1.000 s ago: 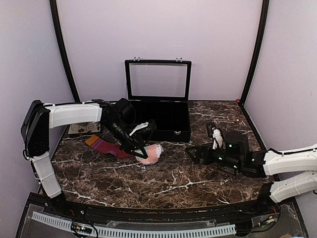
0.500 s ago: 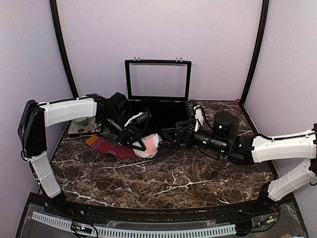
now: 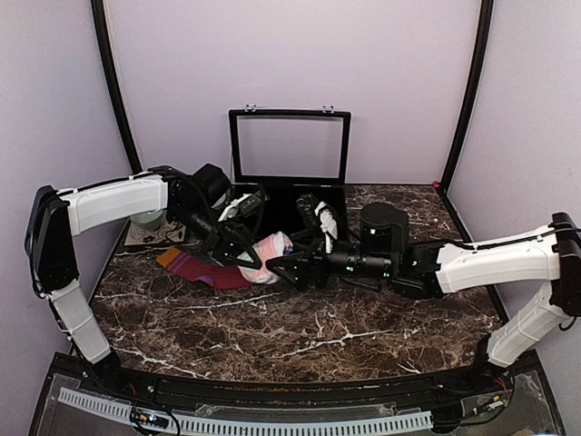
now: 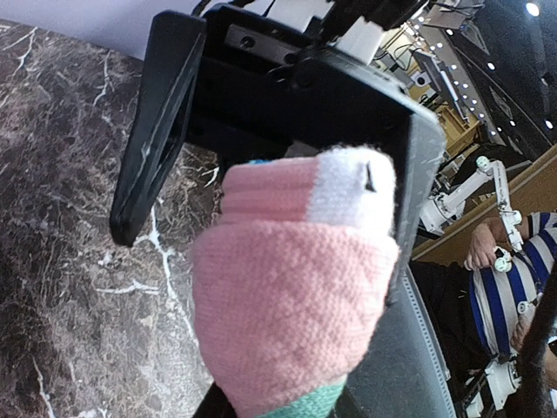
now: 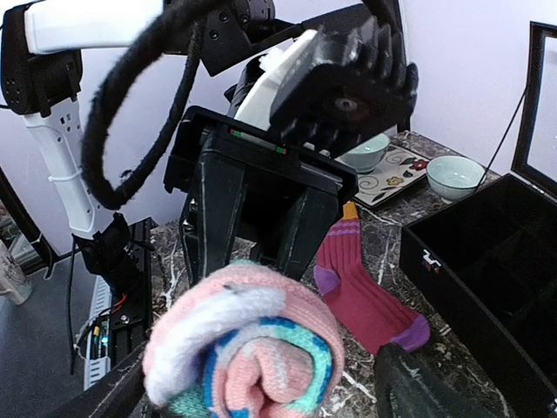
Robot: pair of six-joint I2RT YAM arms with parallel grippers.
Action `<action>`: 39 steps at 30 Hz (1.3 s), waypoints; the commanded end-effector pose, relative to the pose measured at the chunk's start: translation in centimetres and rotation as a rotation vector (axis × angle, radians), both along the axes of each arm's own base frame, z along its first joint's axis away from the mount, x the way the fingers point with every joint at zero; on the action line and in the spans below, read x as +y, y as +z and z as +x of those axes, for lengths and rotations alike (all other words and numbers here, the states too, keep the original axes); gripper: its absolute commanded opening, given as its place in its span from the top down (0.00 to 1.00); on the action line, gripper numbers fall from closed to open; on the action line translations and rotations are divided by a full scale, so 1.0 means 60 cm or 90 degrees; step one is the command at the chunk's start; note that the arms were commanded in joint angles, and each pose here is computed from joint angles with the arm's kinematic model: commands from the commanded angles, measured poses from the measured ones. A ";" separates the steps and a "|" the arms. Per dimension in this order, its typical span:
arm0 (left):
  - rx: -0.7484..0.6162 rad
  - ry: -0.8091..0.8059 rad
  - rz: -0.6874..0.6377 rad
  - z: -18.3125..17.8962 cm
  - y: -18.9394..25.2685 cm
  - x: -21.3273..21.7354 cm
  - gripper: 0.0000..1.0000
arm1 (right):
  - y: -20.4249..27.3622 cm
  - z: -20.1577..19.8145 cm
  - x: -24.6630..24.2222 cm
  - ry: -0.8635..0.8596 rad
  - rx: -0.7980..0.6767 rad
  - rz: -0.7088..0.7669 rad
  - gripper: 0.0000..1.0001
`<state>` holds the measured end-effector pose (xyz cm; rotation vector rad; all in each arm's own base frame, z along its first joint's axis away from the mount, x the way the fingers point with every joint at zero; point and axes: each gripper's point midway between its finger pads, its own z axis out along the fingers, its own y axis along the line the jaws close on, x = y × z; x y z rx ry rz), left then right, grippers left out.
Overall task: Roll the socks
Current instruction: Pass from the left arm to the right
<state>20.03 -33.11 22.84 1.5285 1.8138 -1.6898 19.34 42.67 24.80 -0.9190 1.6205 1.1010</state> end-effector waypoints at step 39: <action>-0.247 0.319 0.103 0.178 0.091 0.152 0.01 | 0.037 0.154 0.005 -0.132 -0.034 -0.104 1.00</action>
